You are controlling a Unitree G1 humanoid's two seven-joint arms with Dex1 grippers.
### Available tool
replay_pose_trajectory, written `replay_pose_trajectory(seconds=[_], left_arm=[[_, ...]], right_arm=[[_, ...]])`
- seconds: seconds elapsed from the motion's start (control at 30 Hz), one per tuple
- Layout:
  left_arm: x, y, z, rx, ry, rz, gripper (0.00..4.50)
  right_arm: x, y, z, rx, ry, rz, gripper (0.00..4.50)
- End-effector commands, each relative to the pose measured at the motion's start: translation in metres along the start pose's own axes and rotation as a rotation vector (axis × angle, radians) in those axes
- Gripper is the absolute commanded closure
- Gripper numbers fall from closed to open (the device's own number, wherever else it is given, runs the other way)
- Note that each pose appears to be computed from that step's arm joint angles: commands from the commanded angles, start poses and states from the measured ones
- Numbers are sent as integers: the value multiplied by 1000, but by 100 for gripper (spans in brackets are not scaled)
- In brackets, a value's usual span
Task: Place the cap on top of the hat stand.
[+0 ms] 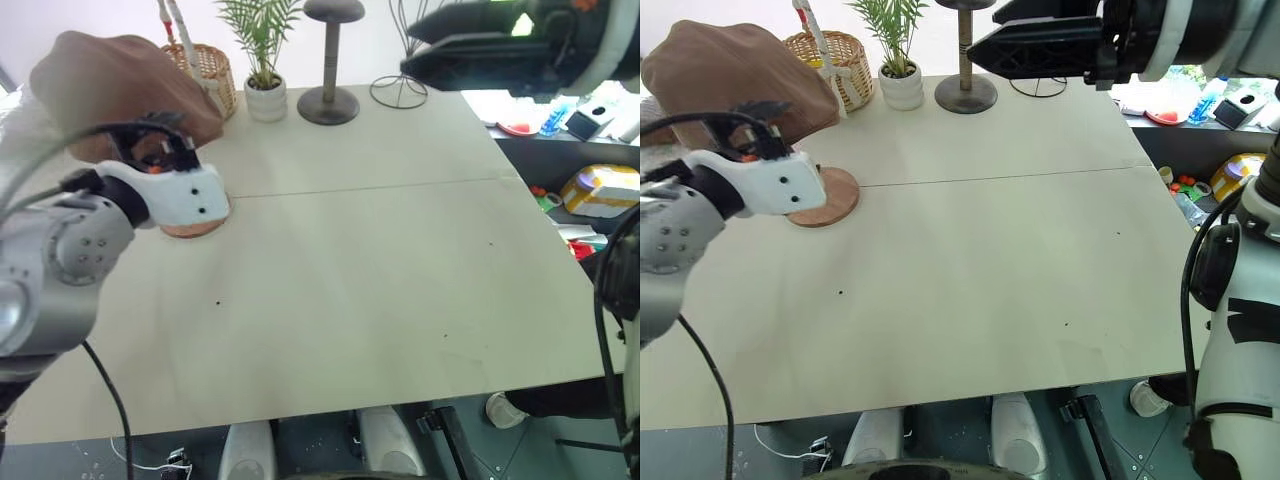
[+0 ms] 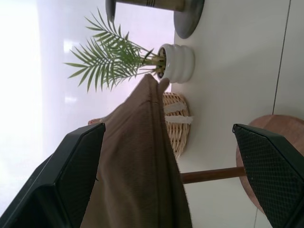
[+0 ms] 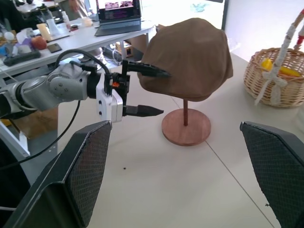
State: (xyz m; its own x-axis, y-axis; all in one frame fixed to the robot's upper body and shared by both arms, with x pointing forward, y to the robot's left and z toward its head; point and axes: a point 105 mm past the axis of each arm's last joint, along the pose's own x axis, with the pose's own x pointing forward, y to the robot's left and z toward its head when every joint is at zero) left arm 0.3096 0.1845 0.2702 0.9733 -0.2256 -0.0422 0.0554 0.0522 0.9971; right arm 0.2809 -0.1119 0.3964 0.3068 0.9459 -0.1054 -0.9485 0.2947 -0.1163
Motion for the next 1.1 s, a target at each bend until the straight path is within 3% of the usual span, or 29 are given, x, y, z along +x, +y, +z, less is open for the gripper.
replay_pose_trajectory(seconds=[0.03,0.13,0.33,0.8,1.1], left_arm=[[1,9,-5,26,49,77,25],[6,12,-3,11,48,109,134],[8,25,-2,16,35,169,447],[2,35,3,50,-4,231,447],[-24,66,-1,115,-124,361,447]], right_arm=[[-5,3,13,-48,-39,-20,2],[-5,2,11,-56,-32,-27,0],[-5,2,9,-50,-35,-25,0],[-5,-6,4,-42,-34,-45,0],[-4,-7,-6,-33,-18,-38,0]])
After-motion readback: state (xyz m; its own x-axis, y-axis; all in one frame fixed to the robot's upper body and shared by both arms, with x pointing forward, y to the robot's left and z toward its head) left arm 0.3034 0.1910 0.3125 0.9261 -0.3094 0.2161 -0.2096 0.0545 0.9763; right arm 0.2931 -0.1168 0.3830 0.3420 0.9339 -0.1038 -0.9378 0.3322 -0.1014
